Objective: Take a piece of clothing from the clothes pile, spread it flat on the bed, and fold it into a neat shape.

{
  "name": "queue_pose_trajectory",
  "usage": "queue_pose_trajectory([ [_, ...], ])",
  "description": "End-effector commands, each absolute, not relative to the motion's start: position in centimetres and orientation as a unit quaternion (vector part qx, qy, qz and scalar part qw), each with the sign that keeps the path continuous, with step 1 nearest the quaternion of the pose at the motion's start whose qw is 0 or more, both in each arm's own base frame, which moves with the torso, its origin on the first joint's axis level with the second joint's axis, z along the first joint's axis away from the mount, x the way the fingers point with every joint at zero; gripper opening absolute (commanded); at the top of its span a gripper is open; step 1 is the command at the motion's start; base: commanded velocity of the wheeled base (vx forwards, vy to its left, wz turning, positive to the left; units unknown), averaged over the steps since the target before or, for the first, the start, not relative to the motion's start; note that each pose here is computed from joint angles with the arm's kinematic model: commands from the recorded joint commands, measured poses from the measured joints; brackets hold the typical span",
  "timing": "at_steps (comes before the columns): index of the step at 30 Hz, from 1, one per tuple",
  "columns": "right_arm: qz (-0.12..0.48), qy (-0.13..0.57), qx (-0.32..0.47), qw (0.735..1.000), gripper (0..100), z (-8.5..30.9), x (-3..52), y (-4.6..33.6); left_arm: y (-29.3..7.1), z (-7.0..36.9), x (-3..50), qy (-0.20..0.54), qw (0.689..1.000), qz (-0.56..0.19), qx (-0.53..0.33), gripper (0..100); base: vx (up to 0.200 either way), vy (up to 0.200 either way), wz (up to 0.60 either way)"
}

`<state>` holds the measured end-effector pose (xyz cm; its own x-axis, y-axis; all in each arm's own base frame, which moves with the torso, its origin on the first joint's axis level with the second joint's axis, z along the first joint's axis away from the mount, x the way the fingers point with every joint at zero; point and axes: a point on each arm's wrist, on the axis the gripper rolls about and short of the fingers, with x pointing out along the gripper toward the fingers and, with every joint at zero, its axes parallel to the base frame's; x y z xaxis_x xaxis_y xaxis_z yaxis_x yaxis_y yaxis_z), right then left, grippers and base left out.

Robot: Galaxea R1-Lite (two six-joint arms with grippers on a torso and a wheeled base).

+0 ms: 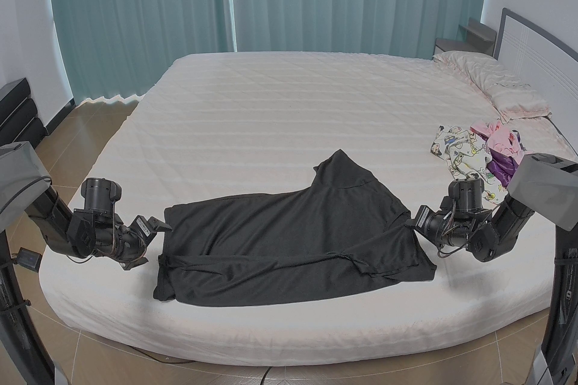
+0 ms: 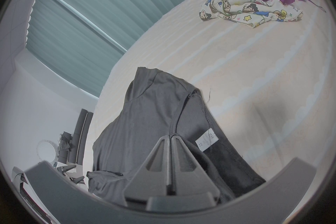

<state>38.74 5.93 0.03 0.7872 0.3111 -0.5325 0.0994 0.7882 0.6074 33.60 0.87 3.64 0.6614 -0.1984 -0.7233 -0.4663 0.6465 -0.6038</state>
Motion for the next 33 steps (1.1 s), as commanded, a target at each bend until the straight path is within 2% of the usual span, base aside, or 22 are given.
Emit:
queue_pose_trajectory([
  [1, 0.054, 0.317, 0.333, 0.886, 0, -1.3, 38.8, 5.7, 0.8, 2.3, 35.3, 0.407, 0.814, 0.080, -0.407, 100, 0.000, 0.000, 0.00],
  [15, 0.064, 0.312, 0.343, 0.884, 0, -1.5, 37.6, 6.6, -0.9, 0.3, 35.5, 0.437, 0.812, 0.065, -0.381, 100, 0.000, 0.000, 0.00],
  [16, 0.065, 0.312, 0.341, 0.884, 0, -1.5, 37.6, 6.7, -1.0, 0.2, 35.4, 0.439, 0.812, 0.066, -0.379, 0, 0.000, 0.000, 0.00],
  [27, 0.066, 0.307, 0.341, 0.886, 0, -1.3, 37.6, 6.7, -0.6, -0.1, 34.4, 0.434, 0.826, 0.076, -0.353, 0, 0.000, 0.000, 0.00],
  [33, 0.069, 0.290, 0.341, 0.891, 0, -1.1, 37.7, 6.6, 0.3, -0.3, 34.1, 0.421, 0.831, 0.114, -0.346, 0, 0.000, 0.000, 0.00],
])
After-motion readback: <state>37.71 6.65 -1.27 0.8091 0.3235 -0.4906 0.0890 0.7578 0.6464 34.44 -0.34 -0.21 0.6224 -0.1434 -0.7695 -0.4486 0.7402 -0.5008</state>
